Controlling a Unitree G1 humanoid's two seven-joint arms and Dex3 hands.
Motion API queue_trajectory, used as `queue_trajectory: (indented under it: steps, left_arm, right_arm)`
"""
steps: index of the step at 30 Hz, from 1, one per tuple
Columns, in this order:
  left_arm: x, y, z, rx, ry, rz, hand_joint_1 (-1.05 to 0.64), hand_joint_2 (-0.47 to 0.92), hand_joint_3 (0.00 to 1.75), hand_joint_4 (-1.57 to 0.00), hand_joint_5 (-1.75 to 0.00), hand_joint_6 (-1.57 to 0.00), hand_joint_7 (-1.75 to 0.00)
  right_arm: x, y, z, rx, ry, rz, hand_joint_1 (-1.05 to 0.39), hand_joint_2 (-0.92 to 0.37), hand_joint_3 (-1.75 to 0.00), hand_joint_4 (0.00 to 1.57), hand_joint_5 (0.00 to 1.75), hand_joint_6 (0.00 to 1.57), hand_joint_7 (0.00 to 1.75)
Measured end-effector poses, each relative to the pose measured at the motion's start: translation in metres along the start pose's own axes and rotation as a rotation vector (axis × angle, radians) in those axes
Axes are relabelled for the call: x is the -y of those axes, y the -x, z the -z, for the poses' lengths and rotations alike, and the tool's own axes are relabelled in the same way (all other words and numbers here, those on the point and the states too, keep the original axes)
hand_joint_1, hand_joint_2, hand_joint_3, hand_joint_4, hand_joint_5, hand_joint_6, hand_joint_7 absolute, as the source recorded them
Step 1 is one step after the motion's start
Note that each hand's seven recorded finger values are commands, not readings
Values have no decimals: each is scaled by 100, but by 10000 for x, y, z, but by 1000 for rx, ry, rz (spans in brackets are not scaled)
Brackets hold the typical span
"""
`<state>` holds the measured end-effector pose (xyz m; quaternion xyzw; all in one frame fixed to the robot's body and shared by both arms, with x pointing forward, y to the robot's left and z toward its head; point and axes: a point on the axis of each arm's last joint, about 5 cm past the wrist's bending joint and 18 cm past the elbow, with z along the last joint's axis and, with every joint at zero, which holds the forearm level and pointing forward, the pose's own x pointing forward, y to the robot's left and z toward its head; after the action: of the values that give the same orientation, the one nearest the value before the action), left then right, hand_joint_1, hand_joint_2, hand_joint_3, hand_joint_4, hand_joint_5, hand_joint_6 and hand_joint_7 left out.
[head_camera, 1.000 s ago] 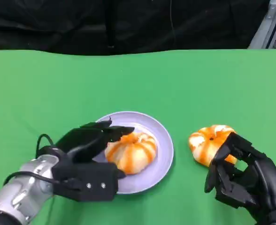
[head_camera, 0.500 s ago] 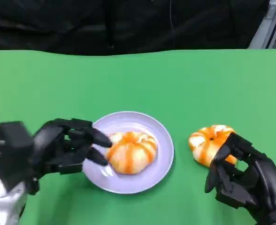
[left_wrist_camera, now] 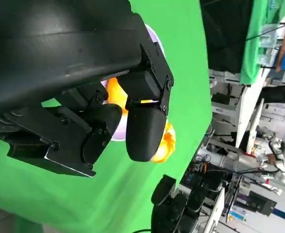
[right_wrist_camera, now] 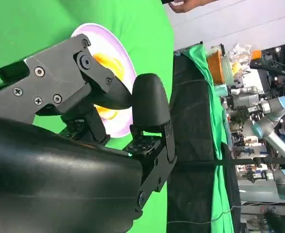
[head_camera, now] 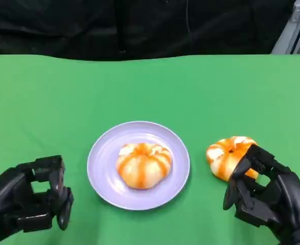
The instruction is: Grasp the bread from the table and place it into the plate.
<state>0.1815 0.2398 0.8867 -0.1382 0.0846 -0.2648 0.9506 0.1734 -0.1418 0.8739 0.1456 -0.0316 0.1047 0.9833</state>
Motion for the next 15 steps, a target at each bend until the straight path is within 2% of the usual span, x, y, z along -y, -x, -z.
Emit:
queue_trajectory:
  steps: [6, 10, 15]
  left_arm:
    - [-37, -5, 70, -30, 38, 0, 9, 68, 127, -94, -175, -78, -175]
    - [-43, -5, 91, -45, 49, 8, 7, 62, 136, -94, -175, -79, -175]
    - [-56, -4, 115, -56, 56, 3, 9, 64, 133, -94, -175, -79, -175]
  right_arm:
    - [14, 6, 15, -8, 1, -4, -12, -58, -116, 84, 175, 63, 172]
    - [19, 8, 15, -8, 1, -1, -12, -58, -116, 84, 175, 64, 172]
    - [19, 8, 15, -8, 1, -2, -11, -59, -116, 85, 175, 64, 171]
